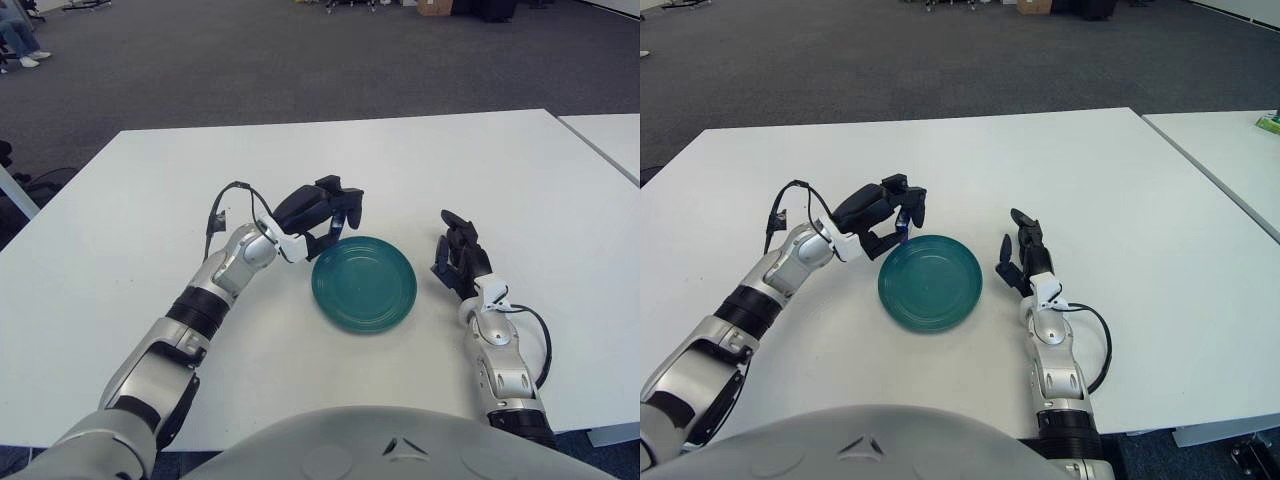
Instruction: Put the gum into the plate.
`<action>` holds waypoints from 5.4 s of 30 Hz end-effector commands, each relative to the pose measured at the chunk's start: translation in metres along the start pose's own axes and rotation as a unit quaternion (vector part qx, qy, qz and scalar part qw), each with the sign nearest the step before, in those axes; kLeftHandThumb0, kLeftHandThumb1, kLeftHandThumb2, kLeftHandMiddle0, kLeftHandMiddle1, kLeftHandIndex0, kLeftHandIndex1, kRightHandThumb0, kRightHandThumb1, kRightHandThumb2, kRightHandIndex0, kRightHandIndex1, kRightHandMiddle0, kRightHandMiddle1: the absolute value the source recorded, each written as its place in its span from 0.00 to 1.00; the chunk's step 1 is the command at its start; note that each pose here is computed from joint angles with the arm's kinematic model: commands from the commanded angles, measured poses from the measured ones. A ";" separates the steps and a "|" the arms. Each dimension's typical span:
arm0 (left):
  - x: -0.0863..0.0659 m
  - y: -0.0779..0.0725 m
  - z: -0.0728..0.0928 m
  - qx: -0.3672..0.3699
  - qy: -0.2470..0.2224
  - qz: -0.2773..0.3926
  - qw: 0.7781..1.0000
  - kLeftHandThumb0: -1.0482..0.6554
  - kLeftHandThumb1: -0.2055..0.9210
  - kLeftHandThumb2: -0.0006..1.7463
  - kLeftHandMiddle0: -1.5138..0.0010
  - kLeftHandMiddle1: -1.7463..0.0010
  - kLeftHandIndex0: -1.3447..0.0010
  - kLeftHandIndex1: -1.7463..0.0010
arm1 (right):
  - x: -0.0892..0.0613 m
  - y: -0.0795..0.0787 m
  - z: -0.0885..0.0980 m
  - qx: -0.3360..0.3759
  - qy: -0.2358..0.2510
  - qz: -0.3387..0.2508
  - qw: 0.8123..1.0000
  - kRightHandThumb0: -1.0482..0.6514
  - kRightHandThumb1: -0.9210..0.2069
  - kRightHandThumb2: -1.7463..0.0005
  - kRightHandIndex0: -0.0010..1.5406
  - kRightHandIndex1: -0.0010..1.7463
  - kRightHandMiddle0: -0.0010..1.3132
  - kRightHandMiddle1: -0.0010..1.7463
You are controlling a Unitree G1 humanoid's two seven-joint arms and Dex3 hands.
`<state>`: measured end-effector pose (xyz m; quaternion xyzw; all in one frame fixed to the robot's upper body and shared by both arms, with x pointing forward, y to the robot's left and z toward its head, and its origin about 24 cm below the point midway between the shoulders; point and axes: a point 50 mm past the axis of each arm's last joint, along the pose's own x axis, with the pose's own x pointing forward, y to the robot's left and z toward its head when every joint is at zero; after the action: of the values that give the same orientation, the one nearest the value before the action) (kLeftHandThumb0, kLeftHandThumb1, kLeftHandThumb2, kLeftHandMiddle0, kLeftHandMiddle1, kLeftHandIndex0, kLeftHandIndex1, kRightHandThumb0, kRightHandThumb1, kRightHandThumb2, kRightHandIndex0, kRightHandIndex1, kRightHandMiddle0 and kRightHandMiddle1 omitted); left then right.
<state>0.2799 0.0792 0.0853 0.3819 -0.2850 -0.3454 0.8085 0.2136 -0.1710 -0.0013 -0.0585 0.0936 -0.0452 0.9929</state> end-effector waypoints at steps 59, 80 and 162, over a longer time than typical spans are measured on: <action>-0.023 -0.021 0.006 -0.028 0.044 -0.160 0.986 0.00 1.00 0.22 1.00 1.00 1.00 1.00 | -0.003 0.031 -0.007 0.009 0.061 0.011 0.998 0.16 0.00 0.47 0.12 0.01 0.00 0.23; -0.028 -0.022 0.004 -0.218 0.048 -0.092 0.970 0.00 1.00 0.27 1.00 1.00 1.00 1.00 | -0.003 0.026 -0.008 -0.003 0.060 0.010 0.998 0.11 0.00 0.47 0.14 0.01 0.00 0.25; -0.137 -0.106 0.010 -0.490 0.311 0.421 0.697 0.05 1.00 0.55 0.73 0.98 0.97 0.47 | -0.031 0.022 -0.009 0.010 0.045 -0.015 0.999 0.21 0.00 0.47 0.09 0.00 0.00 0.22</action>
<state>0.1595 0.1355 -0.0093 -0.1320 0.0186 0.0732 0.9884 0.1895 -0.1473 0.0064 -0.0503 0.0903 -0.0645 0.9925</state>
